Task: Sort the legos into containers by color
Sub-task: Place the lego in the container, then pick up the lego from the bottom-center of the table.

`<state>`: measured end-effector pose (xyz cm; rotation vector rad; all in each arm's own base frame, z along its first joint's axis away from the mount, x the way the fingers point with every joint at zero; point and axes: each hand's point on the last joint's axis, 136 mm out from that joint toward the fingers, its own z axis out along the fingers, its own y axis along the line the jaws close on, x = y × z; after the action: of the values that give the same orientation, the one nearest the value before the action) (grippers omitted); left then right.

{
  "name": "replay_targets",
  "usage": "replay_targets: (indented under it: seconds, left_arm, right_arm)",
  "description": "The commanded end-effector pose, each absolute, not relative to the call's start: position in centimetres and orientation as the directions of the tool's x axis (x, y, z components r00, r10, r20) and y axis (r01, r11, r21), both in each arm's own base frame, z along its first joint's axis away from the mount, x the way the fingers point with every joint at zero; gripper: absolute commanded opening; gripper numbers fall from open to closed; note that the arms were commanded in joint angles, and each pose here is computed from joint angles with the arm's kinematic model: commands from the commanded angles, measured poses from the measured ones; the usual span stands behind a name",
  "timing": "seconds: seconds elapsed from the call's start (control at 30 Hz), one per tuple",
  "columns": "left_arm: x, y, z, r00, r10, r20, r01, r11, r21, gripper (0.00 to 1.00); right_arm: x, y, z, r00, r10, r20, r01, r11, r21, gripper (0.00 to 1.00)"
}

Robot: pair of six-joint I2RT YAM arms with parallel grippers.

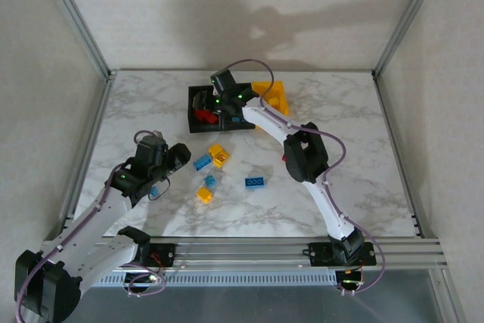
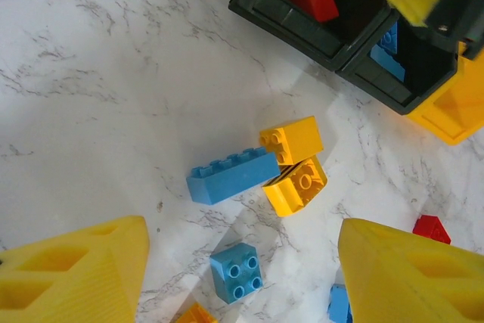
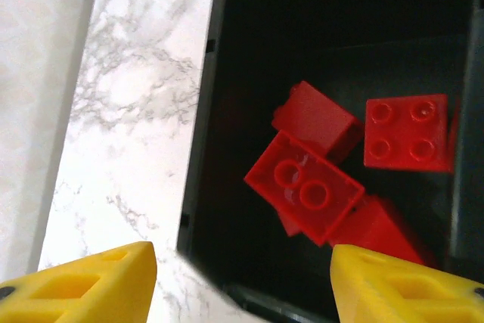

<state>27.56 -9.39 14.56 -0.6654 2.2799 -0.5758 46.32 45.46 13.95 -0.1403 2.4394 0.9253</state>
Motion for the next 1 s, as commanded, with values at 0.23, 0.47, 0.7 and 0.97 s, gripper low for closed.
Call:
replay_targets:
  seconds: [0.23, 0.47, 0.7, 0.97]
  left_arm:
    - [27.3, -10.5, 14.7, -0.667, -0.582, -0.465, -0.291, 0.778, -0.557, 0.69]
    - [27.2, -11.7, 13.5, -0.691, -0.551, -0.468, -0.300, 0.808, -0.507, 0.69]
    - [26.9, -12.8, 12.1, -0.726, -0.492, -0.480, -0.292, 0.853, -0.433, 0.70]
    - [25.0, -18.0, 12.3, -0.824, -0.336, -0.456, -0.064, 0.855, -0.514, 0.71]
  right_arm:
    - [38.7, 38.8, 21.8, -0.764, 0.071, -0.641, -0.383, 0.749, 0.540, 0.62]
    - [32.9, 31.6, 18.8, -0.775, 0.019, -0.632, -0.347, 0.823, 0.450, 0.62]
    - [28.6, 25.8, 15.1, -0.819, 0.010, -0.574, -0.238, 0.904, 0.354, 0.71]
    - [24.7, 23.8, 9.9, -0.869, -0.075, -0.489, -0.169, 0.974, 0.151, 0.82]
